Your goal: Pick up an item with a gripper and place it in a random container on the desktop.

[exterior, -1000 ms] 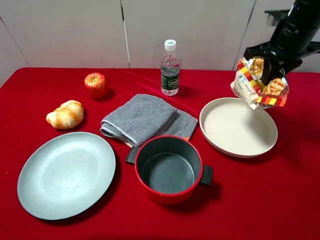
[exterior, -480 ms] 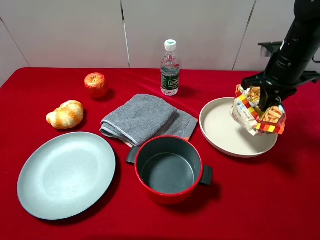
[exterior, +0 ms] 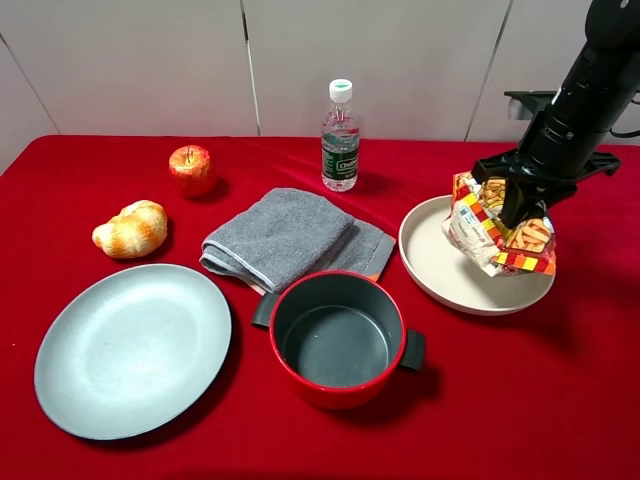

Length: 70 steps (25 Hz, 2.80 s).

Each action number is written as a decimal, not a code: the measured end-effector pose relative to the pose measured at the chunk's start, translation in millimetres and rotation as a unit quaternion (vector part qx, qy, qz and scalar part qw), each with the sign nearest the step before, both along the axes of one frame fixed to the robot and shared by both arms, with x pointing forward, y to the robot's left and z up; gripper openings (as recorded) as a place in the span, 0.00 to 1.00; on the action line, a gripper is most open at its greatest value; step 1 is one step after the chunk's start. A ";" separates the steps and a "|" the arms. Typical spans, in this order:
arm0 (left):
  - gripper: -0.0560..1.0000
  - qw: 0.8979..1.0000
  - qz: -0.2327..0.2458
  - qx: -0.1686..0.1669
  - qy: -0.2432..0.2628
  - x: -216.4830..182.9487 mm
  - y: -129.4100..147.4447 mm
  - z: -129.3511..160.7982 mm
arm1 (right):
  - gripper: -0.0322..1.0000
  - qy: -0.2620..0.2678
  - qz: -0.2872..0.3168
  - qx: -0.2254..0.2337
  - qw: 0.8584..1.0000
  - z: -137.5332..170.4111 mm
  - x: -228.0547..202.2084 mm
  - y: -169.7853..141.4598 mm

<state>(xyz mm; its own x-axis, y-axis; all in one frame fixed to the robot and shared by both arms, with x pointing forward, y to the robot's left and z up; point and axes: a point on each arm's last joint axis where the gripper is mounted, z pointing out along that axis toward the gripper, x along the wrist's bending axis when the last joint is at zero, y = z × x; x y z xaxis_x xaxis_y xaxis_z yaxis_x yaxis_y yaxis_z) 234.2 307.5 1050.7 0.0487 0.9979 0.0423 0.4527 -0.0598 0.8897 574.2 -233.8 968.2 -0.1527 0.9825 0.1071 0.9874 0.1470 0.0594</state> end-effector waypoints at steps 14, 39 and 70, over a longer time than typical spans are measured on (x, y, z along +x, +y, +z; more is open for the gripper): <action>0.96 1.000 0.000 0.000 0.000 0.0 0.0 0.0 | 0.13 0.000 0.000 0.001 1.000 0.0 0.0 0.1; 0.96 1.000 0.000 0.000 0.000 0.0 0.0 0.0 | 0.70 -0.007 0.002 0.005 1.000 18.3 -8.0 -0.7; 0.96 1.000 0.000 0.000 0.000 0.0 0.0 0.0 | 0.70 -0.252 -0.015 0.078 0.964 202.1 -155.0 -20.0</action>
